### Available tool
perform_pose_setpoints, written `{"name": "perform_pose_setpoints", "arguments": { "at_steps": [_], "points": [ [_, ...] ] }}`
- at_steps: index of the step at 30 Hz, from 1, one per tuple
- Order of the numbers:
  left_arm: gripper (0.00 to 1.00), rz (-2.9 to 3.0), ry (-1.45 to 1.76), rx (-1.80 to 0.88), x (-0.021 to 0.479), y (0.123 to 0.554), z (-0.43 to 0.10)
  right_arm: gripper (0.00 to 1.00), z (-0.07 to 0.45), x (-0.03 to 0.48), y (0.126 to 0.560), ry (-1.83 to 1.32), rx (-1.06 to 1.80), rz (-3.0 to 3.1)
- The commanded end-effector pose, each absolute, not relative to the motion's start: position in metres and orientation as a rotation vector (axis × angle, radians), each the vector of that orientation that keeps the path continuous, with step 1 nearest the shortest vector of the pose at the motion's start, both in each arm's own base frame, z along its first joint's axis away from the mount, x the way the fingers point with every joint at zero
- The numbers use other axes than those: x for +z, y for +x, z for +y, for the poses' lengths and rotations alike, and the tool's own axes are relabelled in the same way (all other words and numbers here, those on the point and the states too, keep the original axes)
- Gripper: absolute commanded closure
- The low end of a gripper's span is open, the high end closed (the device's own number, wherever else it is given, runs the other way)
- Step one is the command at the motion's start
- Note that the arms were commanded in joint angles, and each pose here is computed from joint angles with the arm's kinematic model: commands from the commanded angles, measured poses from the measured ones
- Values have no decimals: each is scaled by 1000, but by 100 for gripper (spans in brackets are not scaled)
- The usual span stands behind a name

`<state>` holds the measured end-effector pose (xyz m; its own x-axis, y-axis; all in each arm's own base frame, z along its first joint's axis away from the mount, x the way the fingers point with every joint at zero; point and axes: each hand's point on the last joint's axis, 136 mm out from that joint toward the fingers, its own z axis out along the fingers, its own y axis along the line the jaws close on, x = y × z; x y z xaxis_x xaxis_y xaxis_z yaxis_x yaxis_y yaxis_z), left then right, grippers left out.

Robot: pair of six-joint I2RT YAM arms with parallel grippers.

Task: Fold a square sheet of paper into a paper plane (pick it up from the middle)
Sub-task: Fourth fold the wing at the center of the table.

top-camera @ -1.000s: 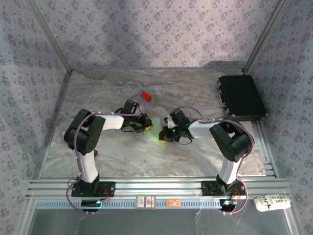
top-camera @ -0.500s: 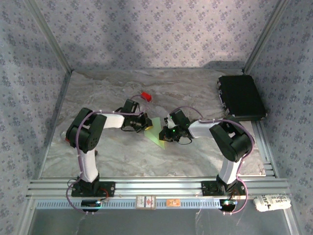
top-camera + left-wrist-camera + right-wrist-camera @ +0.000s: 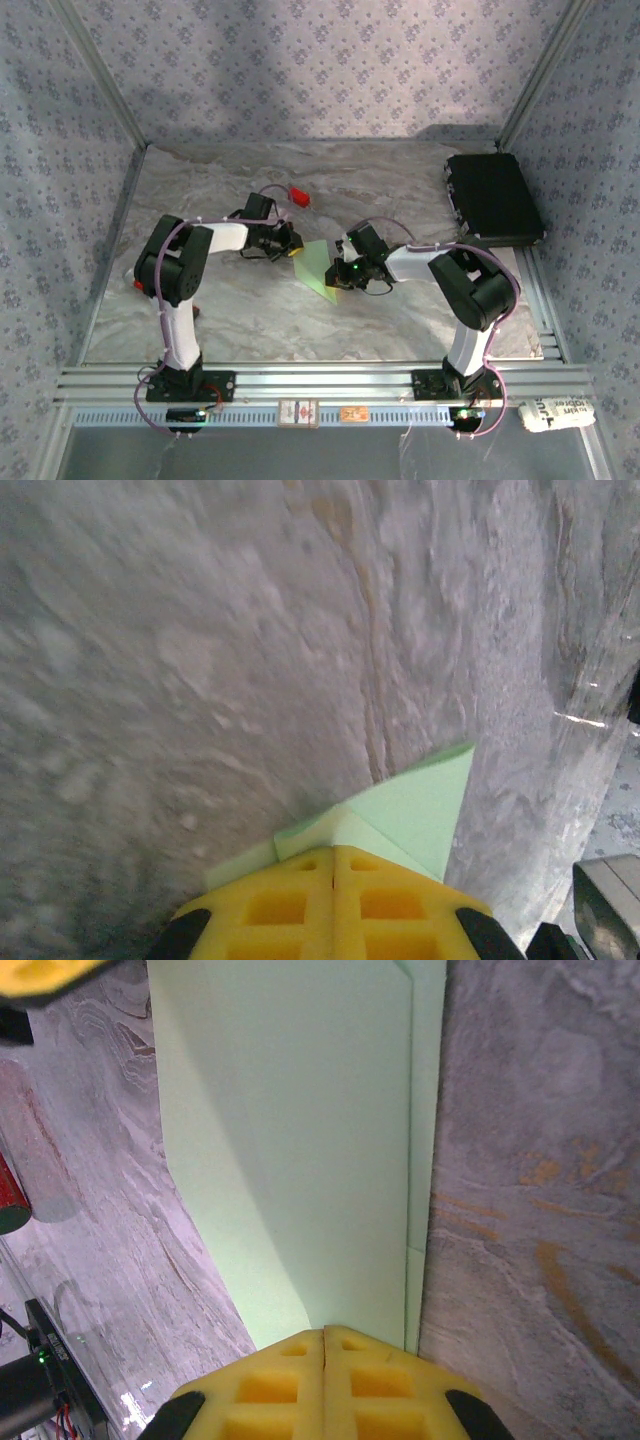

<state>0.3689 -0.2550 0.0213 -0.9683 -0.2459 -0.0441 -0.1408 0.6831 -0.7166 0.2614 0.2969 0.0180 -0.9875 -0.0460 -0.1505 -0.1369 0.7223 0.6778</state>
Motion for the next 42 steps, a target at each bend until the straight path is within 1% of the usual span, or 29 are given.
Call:
{"name": "perform_pose_setpoints", "arguments": {
  "at_steps": [1,12,18,24,27,31,34,42],
  "points": [
    [98,2781,-365,-1021,5,382,-232,100,256,-26,223,-70,892,3043],
    [98,2782,-347,-974,17,394,-224,100,257,-24,225,-76,898,3037],
    [97,2732,-317,-1010,43,396,-227,100,256,-24,226,-76,896,3036],
    [95,2678,-259,-1076,65,384,-239,100,257,-23,228,-73,895,3035],
    [95,2668,-200,-1166,69,368,-260,100,257,-22,229,-73,894,3033],
    [95,2678,-123,-1273,67,344,-292,100,257,-22,229,-71,888,3035],
    [95,2707,-84,-1281,56,332,-306,100,257,-21,229,-73,889,3034],
    [96,2806,-108,-1205,15,322,-299,100,262,-14,233,-82,924,3011]
  ]
}}
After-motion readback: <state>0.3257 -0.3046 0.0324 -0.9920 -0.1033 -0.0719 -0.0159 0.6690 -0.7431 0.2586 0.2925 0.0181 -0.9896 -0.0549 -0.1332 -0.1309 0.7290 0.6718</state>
